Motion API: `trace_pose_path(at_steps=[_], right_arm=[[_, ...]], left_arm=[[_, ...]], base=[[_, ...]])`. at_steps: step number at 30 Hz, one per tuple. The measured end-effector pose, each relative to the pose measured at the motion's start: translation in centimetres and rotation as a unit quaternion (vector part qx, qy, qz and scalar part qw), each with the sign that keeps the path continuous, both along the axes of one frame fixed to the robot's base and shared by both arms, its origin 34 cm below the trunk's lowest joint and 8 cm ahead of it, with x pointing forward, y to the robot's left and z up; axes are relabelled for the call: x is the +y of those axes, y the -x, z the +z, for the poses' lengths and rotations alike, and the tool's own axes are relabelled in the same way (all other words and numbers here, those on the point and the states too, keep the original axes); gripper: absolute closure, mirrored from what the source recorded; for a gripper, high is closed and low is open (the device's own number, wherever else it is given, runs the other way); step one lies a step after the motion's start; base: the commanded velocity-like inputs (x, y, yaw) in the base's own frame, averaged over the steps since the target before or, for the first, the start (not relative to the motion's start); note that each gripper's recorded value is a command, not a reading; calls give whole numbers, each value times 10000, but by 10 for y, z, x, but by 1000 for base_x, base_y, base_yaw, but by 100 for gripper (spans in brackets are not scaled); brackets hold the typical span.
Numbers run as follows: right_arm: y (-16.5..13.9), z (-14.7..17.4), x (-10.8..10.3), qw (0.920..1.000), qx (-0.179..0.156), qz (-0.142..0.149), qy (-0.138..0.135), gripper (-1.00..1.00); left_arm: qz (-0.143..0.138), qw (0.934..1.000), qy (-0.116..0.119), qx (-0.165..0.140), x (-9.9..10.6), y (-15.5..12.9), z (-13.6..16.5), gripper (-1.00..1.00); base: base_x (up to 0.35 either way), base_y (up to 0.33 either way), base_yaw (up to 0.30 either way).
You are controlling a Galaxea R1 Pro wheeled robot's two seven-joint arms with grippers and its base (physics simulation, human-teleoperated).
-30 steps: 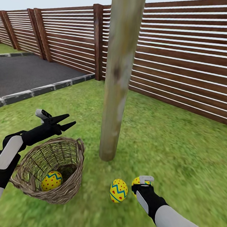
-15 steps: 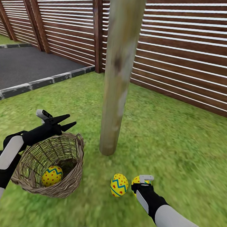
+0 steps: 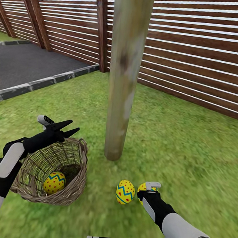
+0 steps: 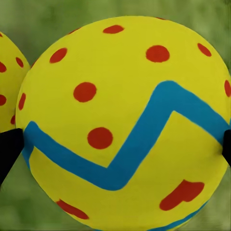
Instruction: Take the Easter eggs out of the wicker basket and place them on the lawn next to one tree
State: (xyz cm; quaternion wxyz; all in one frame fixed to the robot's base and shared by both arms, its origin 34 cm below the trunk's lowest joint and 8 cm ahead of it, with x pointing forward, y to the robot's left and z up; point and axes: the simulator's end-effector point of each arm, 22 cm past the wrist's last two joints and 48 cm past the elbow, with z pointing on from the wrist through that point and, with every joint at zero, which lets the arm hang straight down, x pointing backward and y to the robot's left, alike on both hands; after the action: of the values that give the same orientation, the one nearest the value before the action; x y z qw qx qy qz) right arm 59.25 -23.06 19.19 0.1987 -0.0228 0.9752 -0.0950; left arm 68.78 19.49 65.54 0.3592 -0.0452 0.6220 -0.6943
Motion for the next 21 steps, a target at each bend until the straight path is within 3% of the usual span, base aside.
trace_pose_path(at_steps=[4, 16, 21], right_arm=[[0, 0, 0, 10000, 0, 2, 1, 100], [-1, -11, 0, 10000, 31, -4, 8, 100], [-20, -8, -17, 9993, 1, -159, 324, 100]], left_arm=[[-1, 10000, 3, -2, 0, 0, 0, -100], [-9, 9999, 4, 170, -2, -5, -21, -100], [-30, 9996, 96, 275, -9, -7, -34, -100]], base=[[215, 0, 0], [5, 0, 0], [0, 0, 0]])
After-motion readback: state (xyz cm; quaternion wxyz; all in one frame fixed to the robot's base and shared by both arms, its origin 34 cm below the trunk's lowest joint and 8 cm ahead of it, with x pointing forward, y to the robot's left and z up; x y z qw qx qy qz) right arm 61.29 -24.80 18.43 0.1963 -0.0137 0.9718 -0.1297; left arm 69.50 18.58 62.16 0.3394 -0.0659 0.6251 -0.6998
